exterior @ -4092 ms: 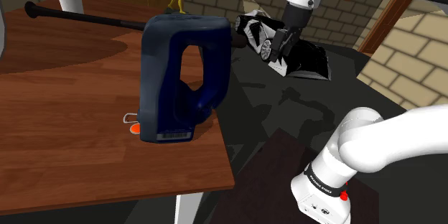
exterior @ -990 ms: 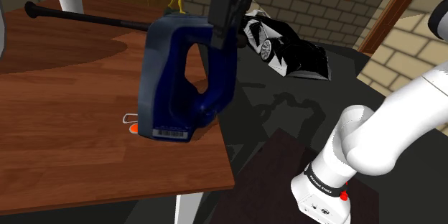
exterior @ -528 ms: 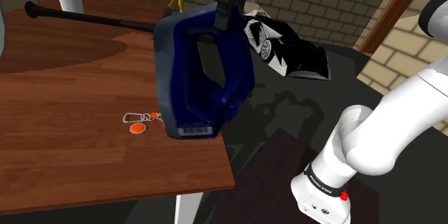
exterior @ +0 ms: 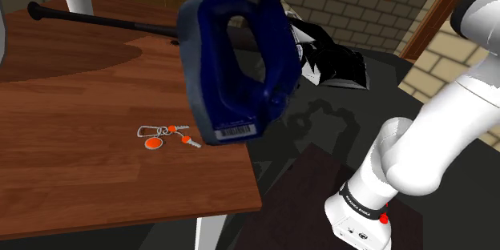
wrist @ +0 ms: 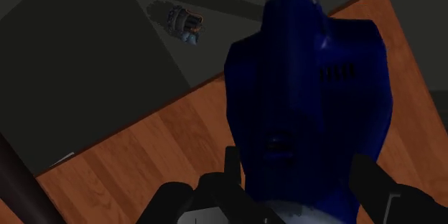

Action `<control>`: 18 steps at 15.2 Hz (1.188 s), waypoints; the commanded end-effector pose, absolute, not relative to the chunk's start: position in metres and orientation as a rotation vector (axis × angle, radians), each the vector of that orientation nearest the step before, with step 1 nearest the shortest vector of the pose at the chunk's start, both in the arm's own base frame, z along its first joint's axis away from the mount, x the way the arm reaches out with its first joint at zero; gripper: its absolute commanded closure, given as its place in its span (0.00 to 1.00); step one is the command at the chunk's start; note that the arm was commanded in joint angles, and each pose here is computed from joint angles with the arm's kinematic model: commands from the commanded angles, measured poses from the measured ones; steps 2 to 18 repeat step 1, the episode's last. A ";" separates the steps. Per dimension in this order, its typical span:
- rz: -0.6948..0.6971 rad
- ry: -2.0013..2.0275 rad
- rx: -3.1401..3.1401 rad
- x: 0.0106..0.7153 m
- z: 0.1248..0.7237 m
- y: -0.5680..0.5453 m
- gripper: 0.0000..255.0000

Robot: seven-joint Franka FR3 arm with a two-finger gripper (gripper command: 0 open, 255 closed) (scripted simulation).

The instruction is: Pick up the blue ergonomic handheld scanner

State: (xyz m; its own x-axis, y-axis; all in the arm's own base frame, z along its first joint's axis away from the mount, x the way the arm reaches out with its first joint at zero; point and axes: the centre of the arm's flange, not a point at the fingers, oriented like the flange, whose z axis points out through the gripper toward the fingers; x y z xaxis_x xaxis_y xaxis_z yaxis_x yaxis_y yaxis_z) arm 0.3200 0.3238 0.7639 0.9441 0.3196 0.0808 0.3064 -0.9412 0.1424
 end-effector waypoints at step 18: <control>0.162 0.480 2.972 0.318 0.768 0.324 1.00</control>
